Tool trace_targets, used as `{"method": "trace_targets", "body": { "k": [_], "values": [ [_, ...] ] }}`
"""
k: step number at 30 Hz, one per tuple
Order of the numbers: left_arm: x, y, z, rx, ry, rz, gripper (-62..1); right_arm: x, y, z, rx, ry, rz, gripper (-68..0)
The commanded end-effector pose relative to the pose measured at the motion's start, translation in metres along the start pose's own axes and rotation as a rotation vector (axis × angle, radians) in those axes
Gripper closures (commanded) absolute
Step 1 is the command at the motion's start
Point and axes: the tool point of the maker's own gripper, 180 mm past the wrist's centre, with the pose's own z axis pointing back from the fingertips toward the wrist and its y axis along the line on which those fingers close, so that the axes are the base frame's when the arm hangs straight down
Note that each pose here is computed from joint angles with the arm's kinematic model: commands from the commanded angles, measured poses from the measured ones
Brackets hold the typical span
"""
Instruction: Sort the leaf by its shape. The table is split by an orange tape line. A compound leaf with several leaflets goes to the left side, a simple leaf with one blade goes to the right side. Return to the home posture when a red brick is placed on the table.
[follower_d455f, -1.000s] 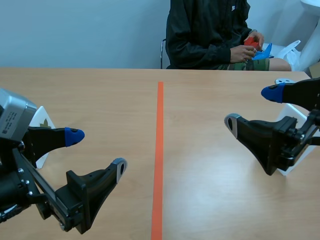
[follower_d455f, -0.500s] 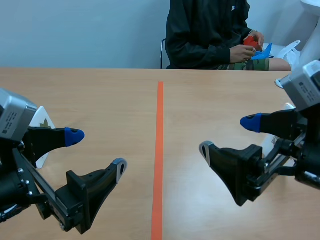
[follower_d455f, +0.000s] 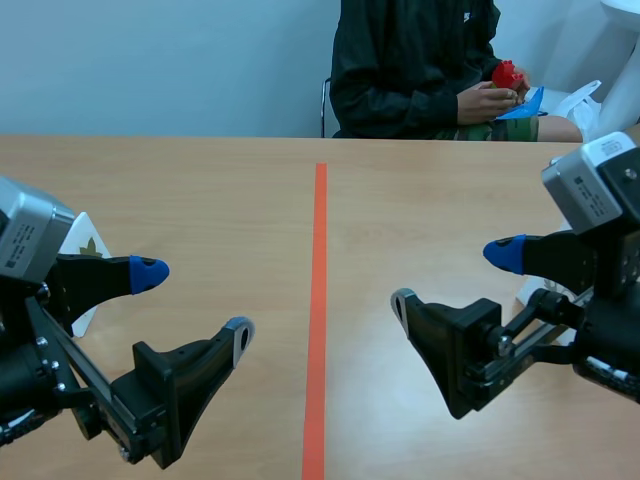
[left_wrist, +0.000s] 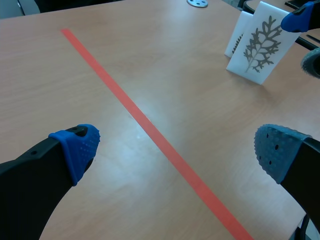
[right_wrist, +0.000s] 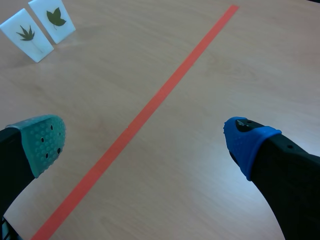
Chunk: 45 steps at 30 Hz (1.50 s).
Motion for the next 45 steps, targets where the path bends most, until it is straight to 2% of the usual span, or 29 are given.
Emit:
{"method": "trace_targets", "body": {
  "k": [1, 45],
  "values": [
    [0.0056, 0.0016, 0.0004, 0.001, -0.02, -0.002, -62.3, 0.0103, -0.0001, -0.0019, -0.002, -0.038, 0.003, -67.9],
    [0.0055, 0.0014, 0.0003, 0.0, -0.02, -0.002, -62.3, 0.0095, -0.0041, -0.0041, -0.031, -0.031, 0.016, -67.9]
  ]
}}
